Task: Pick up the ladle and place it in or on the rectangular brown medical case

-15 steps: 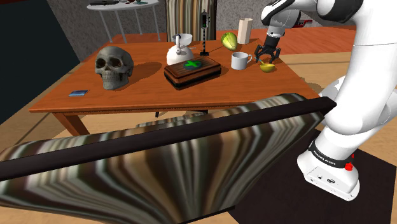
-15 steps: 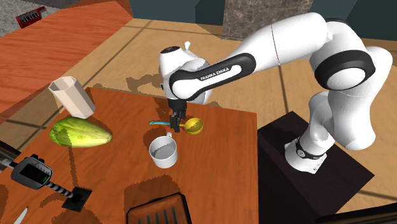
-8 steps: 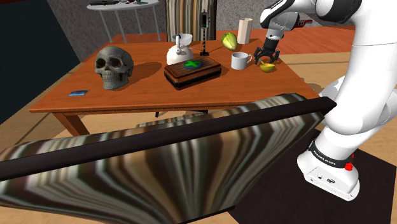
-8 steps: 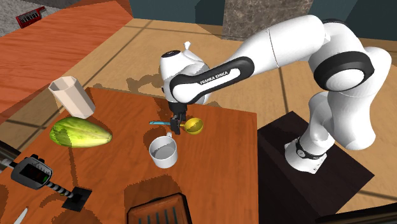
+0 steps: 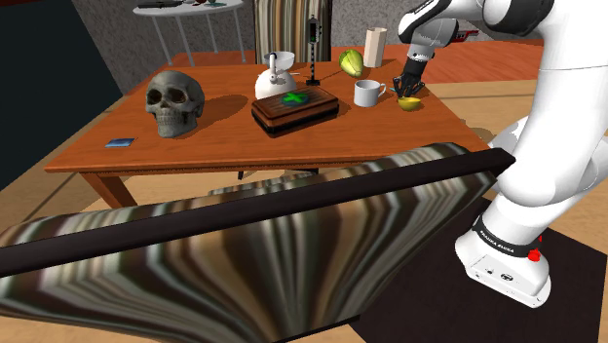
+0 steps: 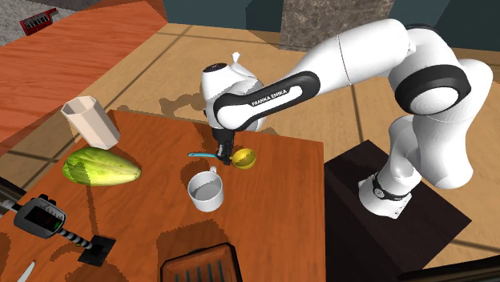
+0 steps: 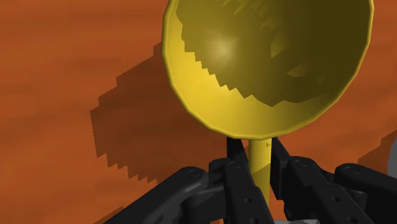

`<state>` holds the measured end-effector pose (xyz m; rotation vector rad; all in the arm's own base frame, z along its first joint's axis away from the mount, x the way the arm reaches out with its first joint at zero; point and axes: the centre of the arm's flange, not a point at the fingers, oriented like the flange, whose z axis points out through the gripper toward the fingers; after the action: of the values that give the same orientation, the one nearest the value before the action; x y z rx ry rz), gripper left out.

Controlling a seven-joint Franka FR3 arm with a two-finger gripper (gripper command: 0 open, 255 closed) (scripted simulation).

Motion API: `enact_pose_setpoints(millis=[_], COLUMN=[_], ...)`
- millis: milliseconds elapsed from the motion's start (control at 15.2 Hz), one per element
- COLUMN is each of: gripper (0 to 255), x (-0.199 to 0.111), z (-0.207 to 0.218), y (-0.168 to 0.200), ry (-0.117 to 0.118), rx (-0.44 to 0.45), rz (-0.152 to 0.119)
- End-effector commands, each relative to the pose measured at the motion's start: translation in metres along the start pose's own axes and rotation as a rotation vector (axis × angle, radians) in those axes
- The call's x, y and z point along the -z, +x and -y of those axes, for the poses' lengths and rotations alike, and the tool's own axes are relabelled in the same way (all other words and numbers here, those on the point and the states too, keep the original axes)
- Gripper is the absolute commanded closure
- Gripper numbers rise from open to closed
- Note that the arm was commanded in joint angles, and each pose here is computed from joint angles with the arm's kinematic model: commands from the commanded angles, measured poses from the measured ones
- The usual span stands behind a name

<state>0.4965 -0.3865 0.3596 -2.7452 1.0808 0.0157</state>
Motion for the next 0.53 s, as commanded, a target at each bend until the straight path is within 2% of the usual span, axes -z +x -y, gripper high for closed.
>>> enact_pose_setpoints(millis=[0, 198, 462], gripper=[255, 255, 255], x=[-0.001, -0.001, 0.02], z=[0.0, 0.0, 0.004], y=[0.0, -0.001, -0.002], ry=[0.0, 0.0, 0.0], rx=[0.001, 0.001, 0.001], rz=[0.001, 0.001, 0.001])
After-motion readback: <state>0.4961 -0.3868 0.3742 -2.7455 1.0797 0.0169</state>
